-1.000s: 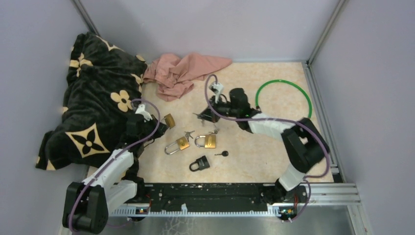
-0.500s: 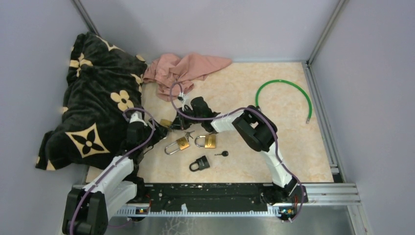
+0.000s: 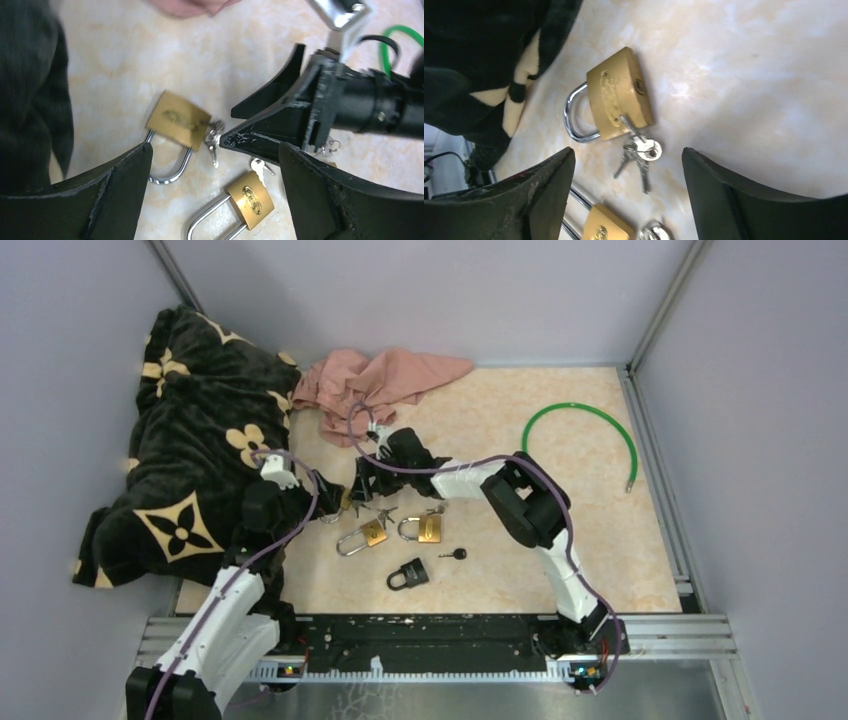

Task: Lock with the key
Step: Place the key at the center of the board, then pick up the lock from the center of the board.

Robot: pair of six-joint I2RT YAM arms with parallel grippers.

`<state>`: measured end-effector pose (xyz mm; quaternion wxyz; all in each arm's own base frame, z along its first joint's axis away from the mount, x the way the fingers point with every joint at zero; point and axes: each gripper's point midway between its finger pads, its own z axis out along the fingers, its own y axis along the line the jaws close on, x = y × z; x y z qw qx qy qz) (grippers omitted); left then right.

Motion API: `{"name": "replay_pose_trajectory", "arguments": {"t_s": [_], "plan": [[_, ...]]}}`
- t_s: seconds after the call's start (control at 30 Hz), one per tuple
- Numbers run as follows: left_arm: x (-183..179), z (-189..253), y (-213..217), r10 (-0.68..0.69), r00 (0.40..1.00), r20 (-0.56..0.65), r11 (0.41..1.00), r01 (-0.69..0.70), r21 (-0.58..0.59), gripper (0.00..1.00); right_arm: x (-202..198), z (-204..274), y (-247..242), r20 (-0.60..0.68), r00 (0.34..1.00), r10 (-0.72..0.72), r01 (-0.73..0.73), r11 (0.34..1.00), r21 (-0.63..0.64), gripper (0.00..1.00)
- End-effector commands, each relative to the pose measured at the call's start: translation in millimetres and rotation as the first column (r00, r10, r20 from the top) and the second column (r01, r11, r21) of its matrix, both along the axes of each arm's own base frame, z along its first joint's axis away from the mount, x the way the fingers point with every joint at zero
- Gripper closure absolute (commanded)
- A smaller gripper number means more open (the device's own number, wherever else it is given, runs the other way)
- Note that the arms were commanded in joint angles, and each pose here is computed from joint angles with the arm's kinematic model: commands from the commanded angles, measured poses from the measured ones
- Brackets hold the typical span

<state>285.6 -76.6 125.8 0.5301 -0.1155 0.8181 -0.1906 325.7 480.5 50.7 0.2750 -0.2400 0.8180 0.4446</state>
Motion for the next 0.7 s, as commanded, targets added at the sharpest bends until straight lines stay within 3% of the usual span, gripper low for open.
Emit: {"name": "replay_pose_trajectory", "arguments": {"t_s": [0.0, 0.1, 0.17, 0.23, 0.3, 0.43, 0.57, 0.67], "plan": [[0, 59, -22, -0.342, 0.925, 0.166, 0.913, 0.285, 0.291, 0.01, 36, 90, -37, 0.16, 0.984, -0.083, 0.079, 0.996, 0.031, 0.19], [-12, 77, -35, -0.616, 0.772, 0.154, 0.695, 0.44, 0.569, 0.01, 55, 127, -94, 0.228, 0.962, -0.15, 0.157, 0.988, -0.013, 0.18], [-20, 87, -42, -0.718, 0.686, 0.117, 0.575, 0.49, 0.655, 0.01, 73, 134, -154, 0.24, 0.939, -0.248, 0.275, 0.958, -0.087, 0.19], [-23, 93, -43, -0.76, 0.645, 0.08, 0.509, 0.514, 0.69, 0.01, 90, 131, -224, 0.248, 0.9, -0.36, 0.409, 0.894, -0.186, 0.19], [-24, 93, -44, -0.76, 0.646, 0.069, 0.51, 0.527, 0.679, 0.01, 102, 119, -303, 0.249, 0.833, -0.493, 0.551, 0.777, -0.305, 0.19], [-29, 71, -50, -0.715, 0.697, 0.06, 0.613, 0.583, 0.533, 0.01, 105, 97, -438, 0.258, 0.687, -0.68, 0.702, 0.529, -0.476, 0.19], [-33, 65, -61, -0.653, 0.751, 0.098, 0.732, 0.593, 0.335, 0.01, 93, 86, -566, 0.32, 0.491, -0.81, 0.77, 0.233, -0.593, 0.17], [-31, 72, -67, -0.621, 0.767, 0.158, 0.776, 0.575, 0.259, 0.01, 81, 73, -627, 0.321, 0.398, -0.859, 0.755, 0.107, -0.647, 0.15]]}}
